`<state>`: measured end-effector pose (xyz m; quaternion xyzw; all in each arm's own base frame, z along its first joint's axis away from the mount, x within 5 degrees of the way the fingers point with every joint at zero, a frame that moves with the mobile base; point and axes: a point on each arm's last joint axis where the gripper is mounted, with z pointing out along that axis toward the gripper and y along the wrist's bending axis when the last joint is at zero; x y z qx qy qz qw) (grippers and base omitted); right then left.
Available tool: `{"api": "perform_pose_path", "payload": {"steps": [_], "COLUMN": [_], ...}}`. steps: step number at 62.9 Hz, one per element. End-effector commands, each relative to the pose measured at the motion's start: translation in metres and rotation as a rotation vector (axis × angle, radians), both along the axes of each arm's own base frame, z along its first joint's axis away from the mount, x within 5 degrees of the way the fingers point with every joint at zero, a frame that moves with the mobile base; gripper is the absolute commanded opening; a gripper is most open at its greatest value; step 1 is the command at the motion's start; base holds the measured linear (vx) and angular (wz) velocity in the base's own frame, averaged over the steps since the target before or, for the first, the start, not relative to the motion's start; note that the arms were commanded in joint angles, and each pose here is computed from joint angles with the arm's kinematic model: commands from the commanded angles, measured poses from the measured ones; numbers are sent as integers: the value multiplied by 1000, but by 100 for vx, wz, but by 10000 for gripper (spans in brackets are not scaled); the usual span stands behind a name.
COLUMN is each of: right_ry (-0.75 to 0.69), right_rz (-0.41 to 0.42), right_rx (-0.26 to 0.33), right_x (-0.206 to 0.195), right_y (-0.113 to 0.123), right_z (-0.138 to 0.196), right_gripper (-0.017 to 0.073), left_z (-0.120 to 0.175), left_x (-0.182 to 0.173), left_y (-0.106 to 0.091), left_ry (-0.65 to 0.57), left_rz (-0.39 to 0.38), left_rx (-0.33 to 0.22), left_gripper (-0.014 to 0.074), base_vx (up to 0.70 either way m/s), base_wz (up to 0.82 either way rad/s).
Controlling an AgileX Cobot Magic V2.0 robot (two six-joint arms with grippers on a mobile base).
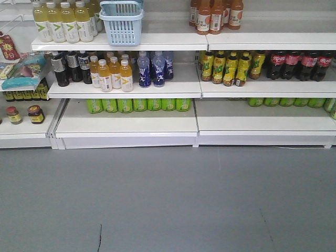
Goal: Place coke in basket with both arms
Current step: 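Drive the base toward the shelf holding the light-blue basket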
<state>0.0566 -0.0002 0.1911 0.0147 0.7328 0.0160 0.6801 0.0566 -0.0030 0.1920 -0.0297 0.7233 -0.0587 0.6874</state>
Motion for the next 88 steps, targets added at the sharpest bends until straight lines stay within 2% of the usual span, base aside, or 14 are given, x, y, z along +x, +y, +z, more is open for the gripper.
{"api": "perform_pose_path", "payload": {"steps": [1, 88], "right_ry": [-84, -85], "right_rz": [2, 2], "right_rx": [-18, -18], "right_x": [-1, -1], "right_y": [0, 0], "right_z": [5, 5], "right_gripper": [-5, -5], "left_z": [8, 8], "left_x": [-1, -1], "left_y": [1, 1], "left_ry": [-88, -88], "left_rz": [6, 6], "left_rx": [-28, -28], "left_gripper": [-8, -8], "base_vx": [0, 1], "base_wz": [0, 0]}}
